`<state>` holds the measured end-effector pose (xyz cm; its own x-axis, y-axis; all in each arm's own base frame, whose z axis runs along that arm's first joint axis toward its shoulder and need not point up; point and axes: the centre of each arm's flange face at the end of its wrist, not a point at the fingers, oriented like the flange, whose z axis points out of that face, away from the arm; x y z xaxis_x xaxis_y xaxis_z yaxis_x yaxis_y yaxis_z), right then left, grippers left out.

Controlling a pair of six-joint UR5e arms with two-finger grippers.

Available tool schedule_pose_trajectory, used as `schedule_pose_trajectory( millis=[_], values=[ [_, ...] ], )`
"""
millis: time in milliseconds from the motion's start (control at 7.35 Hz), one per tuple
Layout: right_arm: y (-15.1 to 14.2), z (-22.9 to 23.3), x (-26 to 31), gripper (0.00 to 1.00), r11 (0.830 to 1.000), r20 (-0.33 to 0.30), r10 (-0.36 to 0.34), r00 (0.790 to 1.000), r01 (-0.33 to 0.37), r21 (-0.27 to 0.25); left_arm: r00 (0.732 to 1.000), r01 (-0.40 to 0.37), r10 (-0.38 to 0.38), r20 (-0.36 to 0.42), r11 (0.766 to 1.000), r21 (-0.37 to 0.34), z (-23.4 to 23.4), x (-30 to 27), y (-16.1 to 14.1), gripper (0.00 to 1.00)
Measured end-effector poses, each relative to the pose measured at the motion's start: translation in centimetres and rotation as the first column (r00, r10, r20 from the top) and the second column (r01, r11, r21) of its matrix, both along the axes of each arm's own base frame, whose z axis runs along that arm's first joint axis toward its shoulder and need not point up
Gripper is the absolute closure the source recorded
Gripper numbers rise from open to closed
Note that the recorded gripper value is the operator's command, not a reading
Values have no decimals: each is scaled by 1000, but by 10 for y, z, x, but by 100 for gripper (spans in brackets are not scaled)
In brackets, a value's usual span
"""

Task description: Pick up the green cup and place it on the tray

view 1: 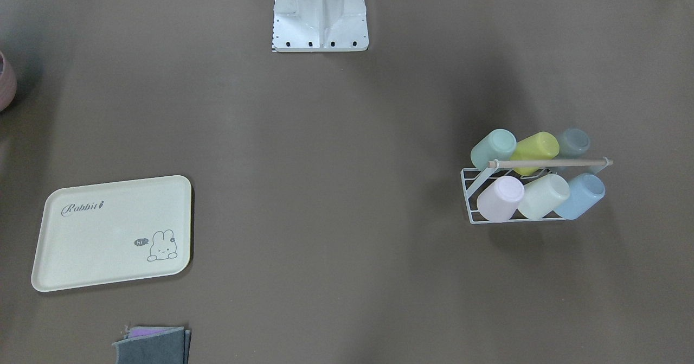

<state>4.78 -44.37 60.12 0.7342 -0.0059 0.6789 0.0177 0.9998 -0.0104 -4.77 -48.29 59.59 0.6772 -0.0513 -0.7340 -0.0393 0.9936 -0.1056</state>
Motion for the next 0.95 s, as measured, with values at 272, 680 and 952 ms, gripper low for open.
schedule_pose_trajectory(
  millis=[272,680,952],
  values=[
    [-9,-2,-4,0,1000,5,-5,1000,5,5,1000,5,-5,1,996,93,-34,0,-3,1],
    [-52,-28,-31,0,999,102,-14,995,10,40,1000,-9,3,22,960,278,-60,7,-13,1],
    [-67,-31,-60,0,998,122,12,993,-19,60,999,-37,24,46,949,314,-66,19,-17,1]
  ],
)
